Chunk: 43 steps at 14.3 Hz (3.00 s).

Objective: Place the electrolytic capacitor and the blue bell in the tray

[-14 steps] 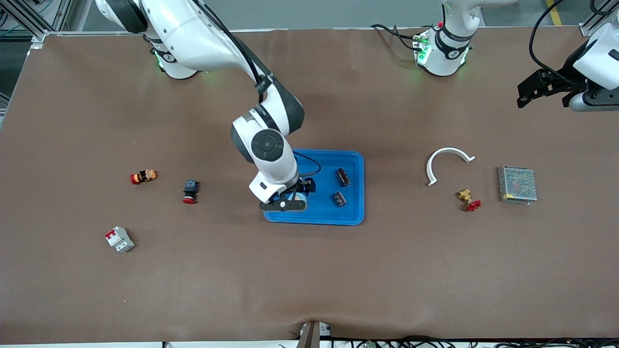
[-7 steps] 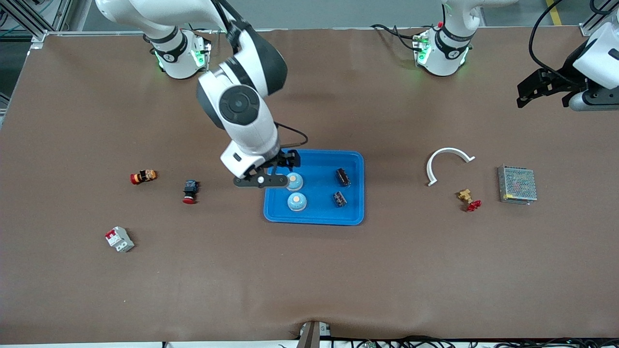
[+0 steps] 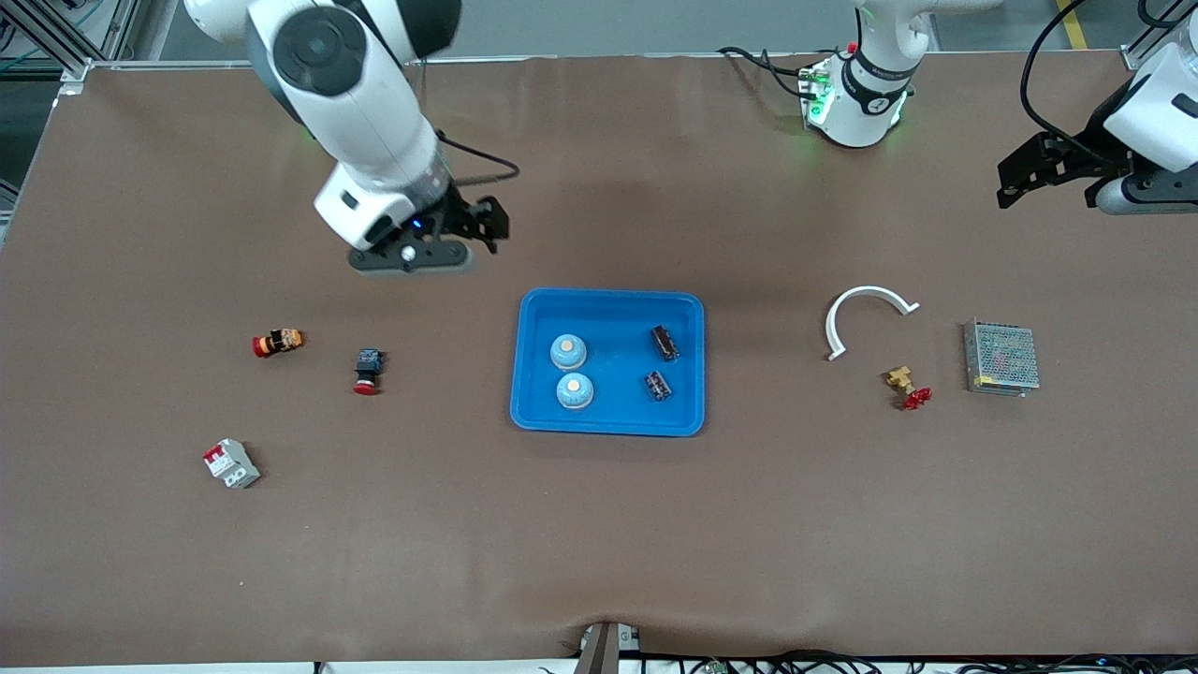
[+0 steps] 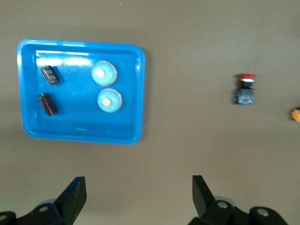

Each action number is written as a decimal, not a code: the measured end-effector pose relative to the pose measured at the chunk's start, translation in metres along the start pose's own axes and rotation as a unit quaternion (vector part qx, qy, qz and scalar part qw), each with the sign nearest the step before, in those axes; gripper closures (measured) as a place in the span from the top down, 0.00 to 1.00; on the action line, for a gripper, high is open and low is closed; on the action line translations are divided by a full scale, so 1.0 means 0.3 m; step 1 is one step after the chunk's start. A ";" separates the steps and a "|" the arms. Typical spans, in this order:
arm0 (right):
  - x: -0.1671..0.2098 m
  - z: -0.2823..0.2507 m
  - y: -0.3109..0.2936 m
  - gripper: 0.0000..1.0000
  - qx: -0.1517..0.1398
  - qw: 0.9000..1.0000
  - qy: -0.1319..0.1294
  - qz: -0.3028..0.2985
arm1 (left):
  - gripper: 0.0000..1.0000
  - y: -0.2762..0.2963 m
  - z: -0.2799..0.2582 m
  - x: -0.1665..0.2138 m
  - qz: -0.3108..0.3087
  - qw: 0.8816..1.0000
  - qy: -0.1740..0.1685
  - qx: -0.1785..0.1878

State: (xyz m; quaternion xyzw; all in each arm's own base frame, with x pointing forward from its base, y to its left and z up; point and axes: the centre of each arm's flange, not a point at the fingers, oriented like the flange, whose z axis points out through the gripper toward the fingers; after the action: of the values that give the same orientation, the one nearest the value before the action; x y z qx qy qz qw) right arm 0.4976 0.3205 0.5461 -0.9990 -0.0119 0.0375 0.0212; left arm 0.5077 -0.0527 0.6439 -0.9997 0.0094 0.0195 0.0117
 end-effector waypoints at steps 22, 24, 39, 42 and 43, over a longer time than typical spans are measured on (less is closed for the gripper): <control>0.055 -0.247 1.055 1.00 -0.009 1.000 -0.021 0.002 | 1.00 0.011 -0.001 -0.001 0.003 1.000 0.000 0.000; 0.054 -0.243 1.081 1.00 -0.008 1.000 -0.022 0.005 | 1.00 0.010 -0.005 -0.001 0.003 1.000 0.002 0.000; 0.053 -0.233 1.103 1.00 -0.008 1.000 -0.025 0.004 | 1.00 0.013 -0.009 0.051 0.004 1.000 0.008 -0.002; 0.053 -0.233 1.101 1.00 -0.008 1.000 -0.025 0.004 | 1.00 0.013 -0.019 0.056 0.004 1.000 0.011 -0.003; 0.053 -0.233 1.100 1.00 -0.008 1.000 -0.025 0.004 | 1.00 0.013 -0.021 0.057 0.004 1.000 0.012 -0.003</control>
State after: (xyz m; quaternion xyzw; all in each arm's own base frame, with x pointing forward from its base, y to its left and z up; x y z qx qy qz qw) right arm 0.5261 -0.0118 0.6003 -0.9979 -0.0091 0.0625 0.0129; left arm 0.5249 -0.0571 0.6493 -0.9998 0.0132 0.0076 0.0085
